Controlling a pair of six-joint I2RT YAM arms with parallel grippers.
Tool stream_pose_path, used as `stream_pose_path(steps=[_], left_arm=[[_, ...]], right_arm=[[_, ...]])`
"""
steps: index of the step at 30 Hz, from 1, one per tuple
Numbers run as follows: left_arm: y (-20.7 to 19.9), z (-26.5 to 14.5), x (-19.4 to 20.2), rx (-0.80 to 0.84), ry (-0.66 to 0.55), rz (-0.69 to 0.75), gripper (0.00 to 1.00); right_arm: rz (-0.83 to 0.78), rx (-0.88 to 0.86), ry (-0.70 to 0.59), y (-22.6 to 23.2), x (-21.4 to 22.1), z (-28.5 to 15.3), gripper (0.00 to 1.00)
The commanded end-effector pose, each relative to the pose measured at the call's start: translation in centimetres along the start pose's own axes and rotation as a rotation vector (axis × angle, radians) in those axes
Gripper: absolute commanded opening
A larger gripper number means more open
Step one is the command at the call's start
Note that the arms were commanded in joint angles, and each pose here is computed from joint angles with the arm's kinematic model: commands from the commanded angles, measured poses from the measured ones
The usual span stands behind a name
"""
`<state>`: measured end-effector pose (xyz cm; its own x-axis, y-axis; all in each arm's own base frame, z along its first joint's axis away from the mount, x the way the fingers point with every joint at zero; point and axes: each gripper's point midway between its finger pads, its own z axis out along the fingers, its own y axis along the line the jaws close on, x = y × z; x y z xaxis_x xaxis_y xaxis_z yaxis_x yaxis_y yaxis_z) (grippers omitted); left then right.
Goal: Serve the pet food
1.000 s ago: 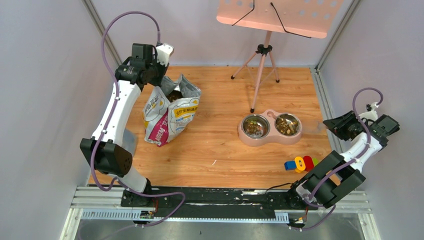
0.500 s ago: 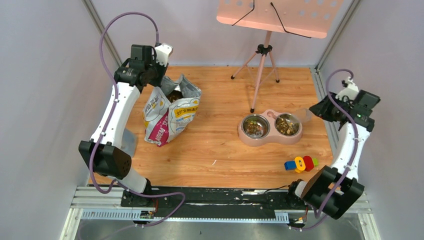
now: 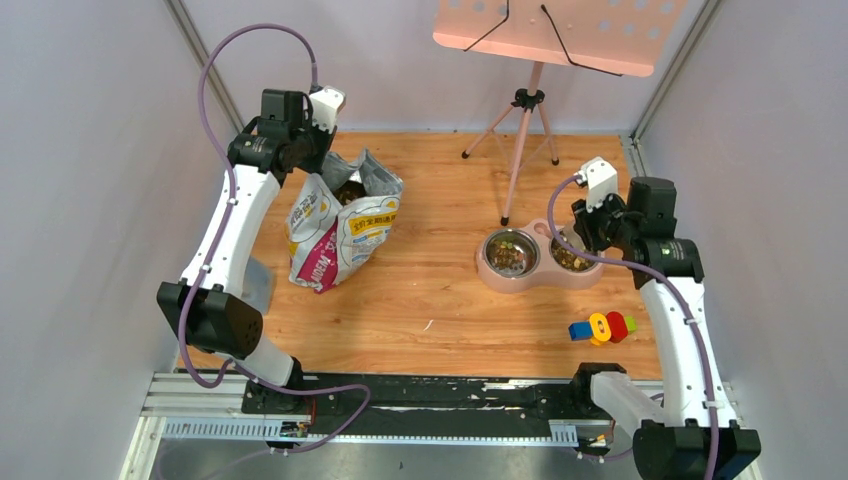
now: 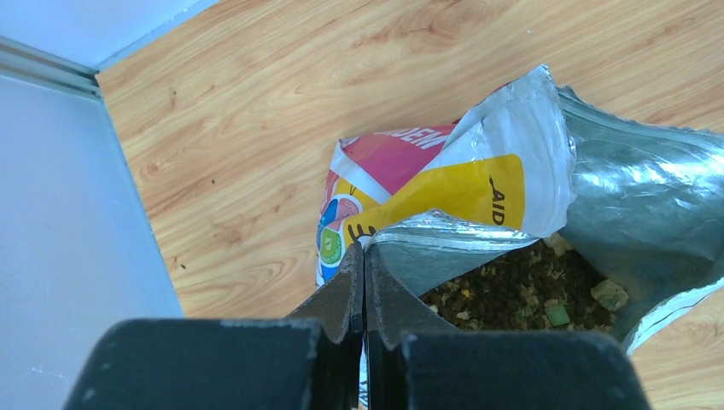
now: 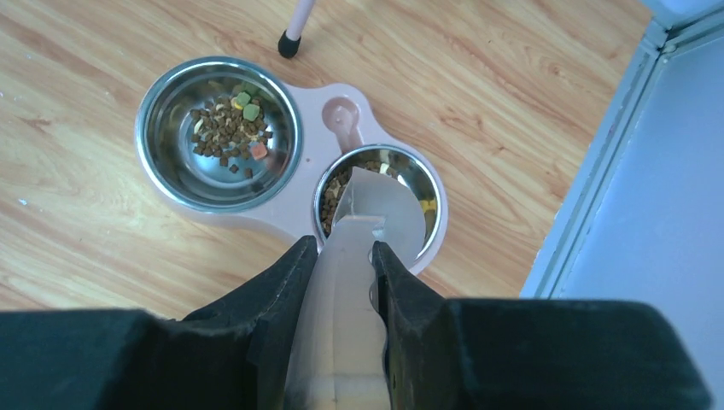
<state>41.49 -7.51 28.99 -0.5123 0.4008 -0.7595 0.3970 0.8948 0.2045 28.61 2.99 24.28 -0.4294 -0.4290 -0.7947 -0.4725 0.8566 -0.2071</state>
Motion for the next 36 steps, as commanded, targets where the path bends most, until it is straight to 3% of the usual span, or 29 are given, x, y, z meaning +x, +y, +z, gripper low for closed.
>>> stream_pose_path(steps=[1,5,7,16,21,26,30,36], left_arm=[[1.3,-3.3,-7.2,-0.042,-0.281,0.019,0.0],[1.0,-2.9,-6.6,-0.031,-0.27,0.008,0.0],[0.8,-3.1,-6.7,-0.021,-0.275,0.004,0.0],[1.4,-3.8,-6.3,-0.052,-0.261,0.031,0.0],[1.7,-3.9,-6.0,-0.069,-0.251,0.016,0.0],[1.0,-4.1,-6.1,-0.029,-0.248,-0.029,0.0],[0.5,-4.3,-5.9,-0.006,-0.239,-0.045,0.0],[0.0,-4.6,-5.8,0.018,-0.226,-0.062,0.0]], right_arm=[[-0.057,0.098,-0.052,-2.2,-3.7,-1.0,0.0],[-0.112,0.011,0.062,0.3,-2.6,1.2,0.0],[-0.03,0.004,0.016,0.3,-4.0,1.1,0.0],[0.015,-0.087,-0.079,2.2,-6.4,0.9,0.0],[0.241,-0.129,-0.1,3.3,-8.0,1.3,0.0],[0.391,-0.37,-0.126,7.5,-9.6,1.3,0.05],[0.464,-0.463,-0.103,9.4,-10.0,2.2,0.04],[0.458,-0.638,-0.052,13.0,-9.7,3.4,0.0]])
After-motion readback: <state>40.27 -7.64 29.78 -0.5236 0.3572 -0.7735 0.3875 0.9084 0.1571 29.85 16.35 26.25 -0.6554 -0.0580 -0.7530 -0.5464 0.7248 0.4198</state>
